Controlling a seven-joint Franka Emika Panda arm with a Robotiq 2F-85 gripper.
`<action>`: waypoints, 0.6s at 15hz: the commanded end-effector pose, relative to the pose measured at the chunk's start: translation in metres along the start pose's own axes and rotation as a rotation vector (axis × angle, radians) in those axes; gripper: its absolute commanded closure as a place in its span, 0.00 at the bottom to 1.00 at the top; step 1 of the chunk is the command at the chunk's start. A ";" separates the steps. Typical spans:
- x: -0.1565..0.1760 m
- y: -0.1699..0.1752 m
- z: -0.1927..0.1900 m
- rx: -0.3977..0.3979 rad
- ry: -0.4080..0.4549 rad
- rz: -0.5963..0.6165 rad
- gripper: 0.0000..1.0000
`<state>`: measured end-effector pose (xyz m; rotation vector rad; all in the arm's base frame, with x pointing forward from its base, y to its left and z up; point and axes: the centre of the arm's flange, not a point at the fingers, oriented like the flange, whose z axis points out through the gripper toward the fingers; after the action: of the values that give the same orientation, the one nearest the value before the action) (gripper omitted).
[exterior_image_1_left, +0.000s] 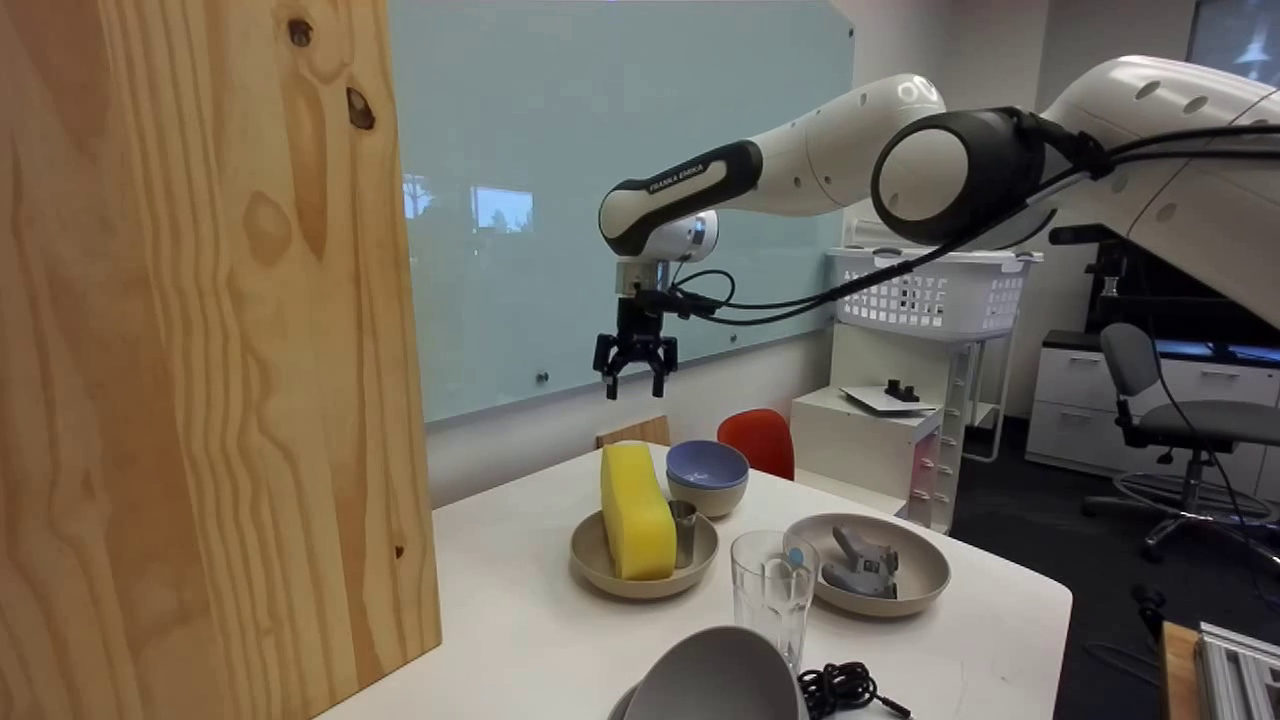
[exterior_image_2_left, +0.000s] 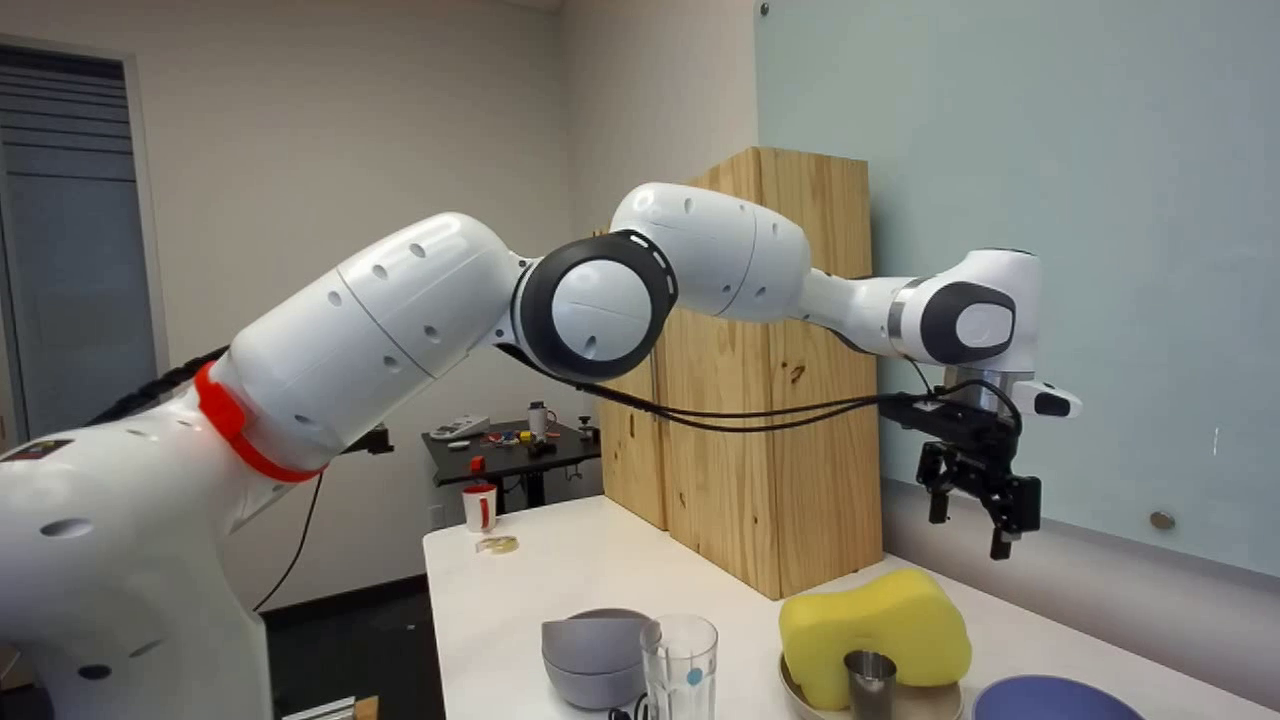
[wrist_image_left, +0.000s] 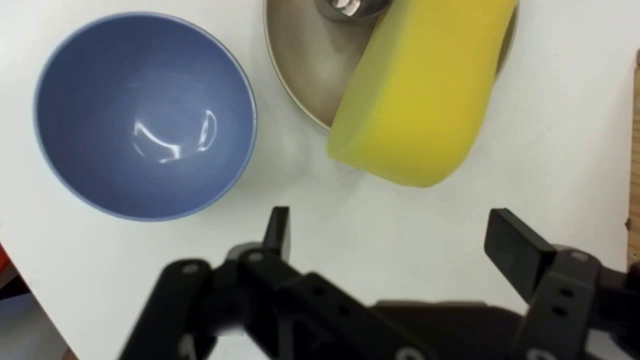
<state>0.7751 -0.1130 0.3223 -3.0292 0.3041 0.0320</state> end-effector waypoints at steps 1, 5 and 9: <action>-0.014 -0.021 -0.010 0.048 0.102 -0.025 0.00; -0.025 -0.039 0.002 0.138 0.080 0.015 0.00; -0.063 -0.056 0.001 0.133 -0.008 0.072 0.00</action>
<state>0.7787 -0.0643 0.3258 -2.9032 0.3326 -0.0640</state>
